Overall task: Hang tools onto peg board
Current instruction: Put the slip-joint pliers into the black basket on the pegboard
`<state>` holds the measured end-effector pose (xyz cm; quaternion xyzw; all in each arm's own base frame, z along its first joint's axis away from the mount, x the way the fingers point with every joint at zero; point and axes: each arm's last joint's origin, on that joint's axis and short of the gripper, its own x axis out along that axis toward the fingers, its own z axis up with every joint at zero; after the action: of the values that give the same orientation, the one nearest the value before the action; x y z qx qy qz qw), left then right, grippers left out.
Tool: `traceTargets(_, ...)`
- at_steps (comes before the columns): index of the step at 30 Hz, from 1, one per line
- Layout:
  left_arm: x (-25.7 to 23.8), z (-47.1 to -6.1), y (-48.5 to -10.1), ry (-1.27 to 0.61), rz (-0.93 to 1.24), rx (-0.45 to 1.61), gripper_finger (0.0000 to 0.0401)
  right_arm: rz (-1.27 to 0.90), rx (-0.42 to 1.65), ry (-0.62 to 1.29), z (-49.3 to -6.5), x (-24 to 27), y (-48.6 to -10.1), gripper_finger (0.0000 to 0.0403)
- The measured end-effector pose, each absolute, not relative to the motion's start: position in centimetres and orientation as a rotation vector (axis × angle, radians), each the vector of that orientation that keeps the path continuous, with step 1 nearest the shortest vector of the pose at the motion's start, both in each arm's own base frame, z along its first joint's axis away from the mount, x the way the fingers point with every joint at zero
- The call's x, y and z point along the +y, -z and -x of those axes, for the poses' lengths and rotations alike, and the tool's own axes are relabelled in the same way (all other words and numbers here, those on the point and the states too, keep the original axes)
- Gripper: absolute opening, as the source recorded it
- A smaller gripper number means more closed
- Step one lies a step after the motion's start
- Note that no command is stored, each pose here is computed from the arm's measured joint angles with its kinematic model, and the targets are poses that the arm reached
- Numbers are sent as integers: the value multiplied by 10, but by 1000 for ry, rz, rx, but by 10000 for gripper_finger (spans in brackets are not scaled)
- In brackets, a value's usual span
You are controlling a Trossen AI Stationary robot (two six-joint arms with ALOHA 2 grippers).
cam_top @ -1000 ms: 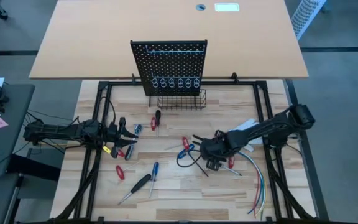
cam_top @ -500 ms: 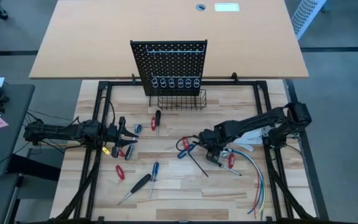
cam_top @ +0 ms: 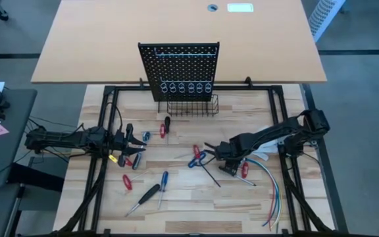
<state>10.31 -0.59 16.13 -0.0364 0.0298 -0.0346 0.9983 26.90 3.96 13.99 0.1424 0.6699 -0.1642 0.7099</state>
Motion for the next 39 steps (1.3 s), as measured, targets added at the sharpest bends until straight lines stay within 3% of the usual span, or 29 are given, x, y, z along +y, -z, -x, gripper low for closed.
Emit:
traceTargets(12,-6,-103,-161,69,74,59,93,-238,1394,345,-264,44,-126,271)
traceTargets(24,-6,-103,-161,69,74,59,93,-208,1380,328,-269,44,-120,123)
traceTargets(39,-6,-103,-161,69,74,58,93,-115,1206,395,-297,42,-140,125)
